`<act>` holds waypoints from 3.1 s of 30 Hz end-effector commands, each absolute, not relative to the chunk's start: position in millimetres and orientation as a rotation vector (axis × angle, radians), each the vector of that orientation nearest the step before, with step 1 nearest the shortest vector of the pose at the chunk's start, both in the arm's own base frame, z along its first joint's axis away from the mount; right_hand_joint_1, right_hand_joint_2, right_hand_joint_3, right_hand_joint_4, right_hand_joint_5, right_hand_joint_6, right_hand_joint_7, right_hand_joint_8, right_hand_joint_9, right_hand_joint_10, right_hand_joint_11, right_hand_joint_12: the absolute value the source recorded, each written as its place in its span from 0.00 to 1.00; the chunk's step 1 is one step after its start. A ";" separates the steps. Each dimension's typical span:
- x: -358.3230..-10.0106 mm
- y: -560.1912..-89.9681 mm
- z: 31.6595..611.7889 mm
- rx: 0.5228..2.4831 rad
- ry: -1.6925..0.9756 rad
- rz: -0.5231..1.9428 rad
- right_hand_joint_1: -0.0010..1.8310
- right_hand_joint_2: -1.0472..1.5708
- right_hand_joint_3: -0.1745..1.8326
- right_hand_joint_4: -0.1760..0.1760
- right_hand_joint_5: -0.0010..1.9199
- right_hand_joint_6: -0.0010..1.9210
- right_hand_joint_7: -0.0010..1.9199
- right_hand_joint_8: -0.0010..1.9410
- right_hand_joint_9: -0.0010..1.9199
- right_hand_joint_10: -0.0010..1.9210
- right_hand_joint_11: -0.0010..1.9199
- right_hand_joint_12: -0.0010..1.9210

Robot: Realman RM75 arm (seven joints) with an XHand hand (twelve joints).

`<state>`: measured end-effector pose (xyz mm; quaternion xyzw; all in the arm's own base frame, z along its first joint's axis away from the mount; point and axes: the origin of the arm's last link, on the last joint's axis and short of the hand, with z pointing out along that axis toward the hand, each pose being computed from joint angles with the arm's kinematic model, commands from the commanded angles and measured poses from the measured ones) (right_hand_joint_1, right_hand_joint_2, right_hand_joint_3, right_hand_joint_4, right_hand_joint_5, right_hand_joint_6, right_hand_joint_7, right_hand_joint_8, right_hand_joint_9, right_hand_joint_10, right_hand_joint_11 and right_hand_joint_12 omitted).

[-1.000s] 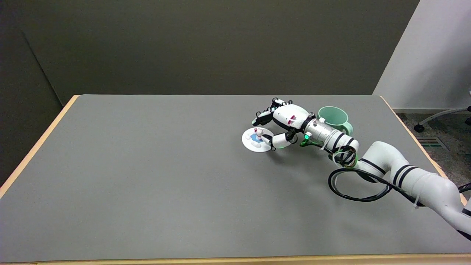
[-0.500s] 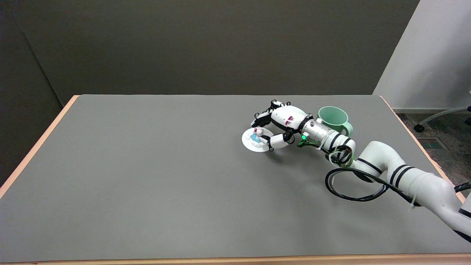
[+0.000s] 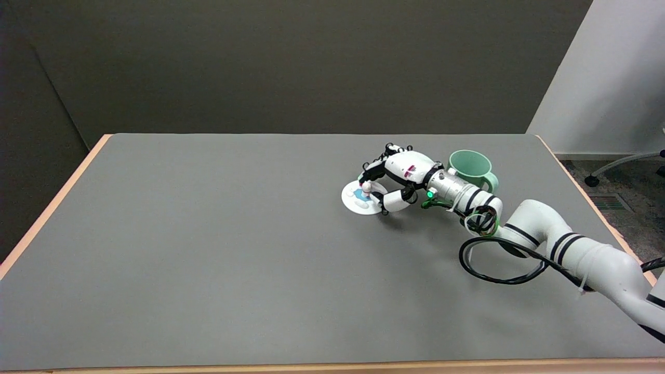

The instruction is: Pick up the white cup lid.

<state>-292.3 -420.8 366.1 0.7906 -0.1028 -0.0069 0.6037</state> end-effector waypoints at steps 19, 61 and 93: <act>-292.8 -420.9 362.6 1.833 -0.247 -0.012 0.39 0.70 0.49 0.80 0.37 0.13 0.39 0.16 0.29 0.38 0.02 0.65; -297.2 -418.9 362.5 1.818 -0.260 0.024 0.46 0.86 0.19 0.98 0.33 0.78 0.29 0.33 0.25 0.45 0.00 0.65; -291.8 -420.9 364.7 1.821 -0.245 0.029 0.59 0.89 0.16 0.48 0.25 0.89 0.34 0.77 0.27 0.47 0.05 0.71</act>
